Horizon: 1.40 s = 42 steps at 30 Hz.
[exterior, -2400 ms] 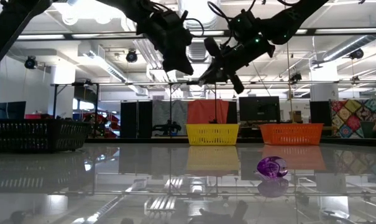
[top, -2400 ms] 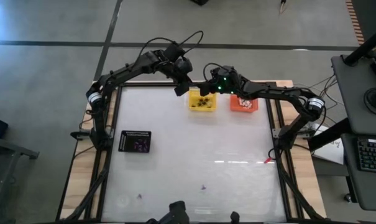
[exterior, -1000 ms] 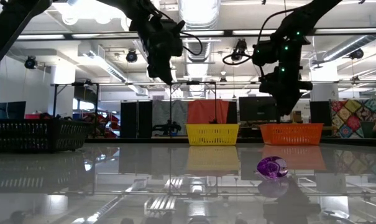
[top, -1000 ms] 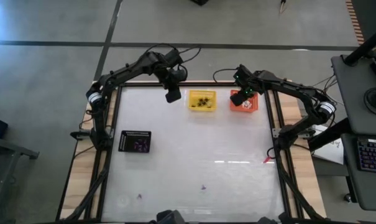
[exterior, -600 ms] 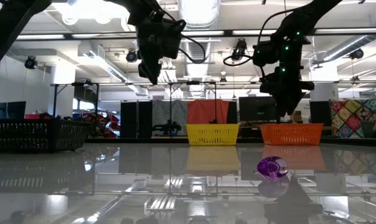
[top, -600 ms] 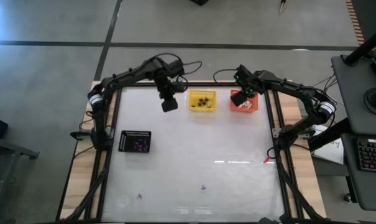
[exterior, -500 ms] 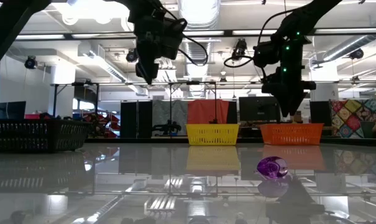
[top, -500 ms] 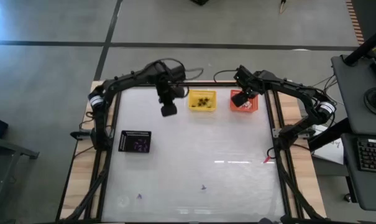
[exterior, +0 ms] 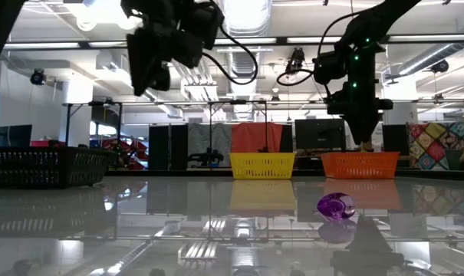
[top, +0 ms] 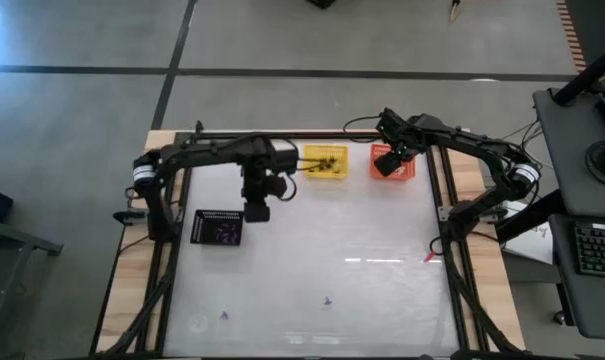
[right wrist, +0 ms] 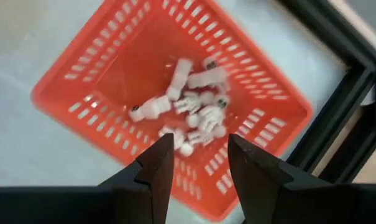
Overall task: Sort Halloween decoration
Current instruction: Put the purple witch hat toy into the black bin
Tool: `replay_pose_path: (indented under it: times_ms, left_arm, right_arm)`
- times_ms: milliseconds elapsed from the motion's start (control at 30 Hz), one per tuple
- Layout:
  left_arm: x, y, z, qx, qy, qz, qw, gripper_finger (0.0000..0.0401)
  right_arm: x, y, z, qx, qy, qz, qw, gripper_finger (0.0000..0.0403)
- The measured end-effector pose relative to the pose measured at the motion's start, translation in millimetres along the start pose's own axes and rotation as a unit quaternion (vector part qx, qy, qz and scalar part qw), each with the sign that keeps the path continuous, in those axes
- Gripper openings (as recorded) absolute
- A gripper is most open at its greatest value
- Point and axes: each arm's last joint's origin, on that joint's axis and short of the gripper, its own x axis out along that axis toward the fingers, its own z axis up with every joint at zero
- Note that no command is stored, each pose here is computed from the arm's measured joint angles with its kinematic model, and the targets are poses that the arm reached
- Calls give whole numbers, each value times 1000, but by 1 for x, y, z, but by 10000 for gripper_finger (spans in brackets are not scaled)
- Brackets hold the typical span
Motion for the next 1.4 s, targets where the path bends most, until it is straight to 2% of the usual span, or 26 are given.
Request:
replay_pose_path:
  times_ms: [167,367,633,733,900,1067,1200,1400]
  left_arm:
    - [9,-19,-18,-13,7,8,1000,86]
    - [27,-42,-46,-44,2,8,999,86]
    - [55,-77,-79,-89,-56,-5,994,86]
    - [68,-94,-91,-98,-75,-14,992,86]
    - [91,-119,-106,-122,-105,-22,987,86]
    - [119,-140,-117,-166,-135,10,977,86]
    - [145,-155,-126,-202,-130,35,970,86]
    - [178,-179,-137,-222,-113,54,967,86]
  right_arm:
    - [-2,11,-5,-16,21,39,999,143]
    - [-10,25,-7,-22,16,52,998,145]
    - [-45,51,-2,-4,-19,74,997,143]
    - [-60,60,-4,-19,-16,78,997,146]
    - [-84,78,-15,-29,-3,80,996,144]
    - [-100,102,-31,-57,-9,94,994,142]
    - [-109,120,-46,-75,-14,107,991,146]
    - [-118,139,-67,-92,-17,122,988,150]
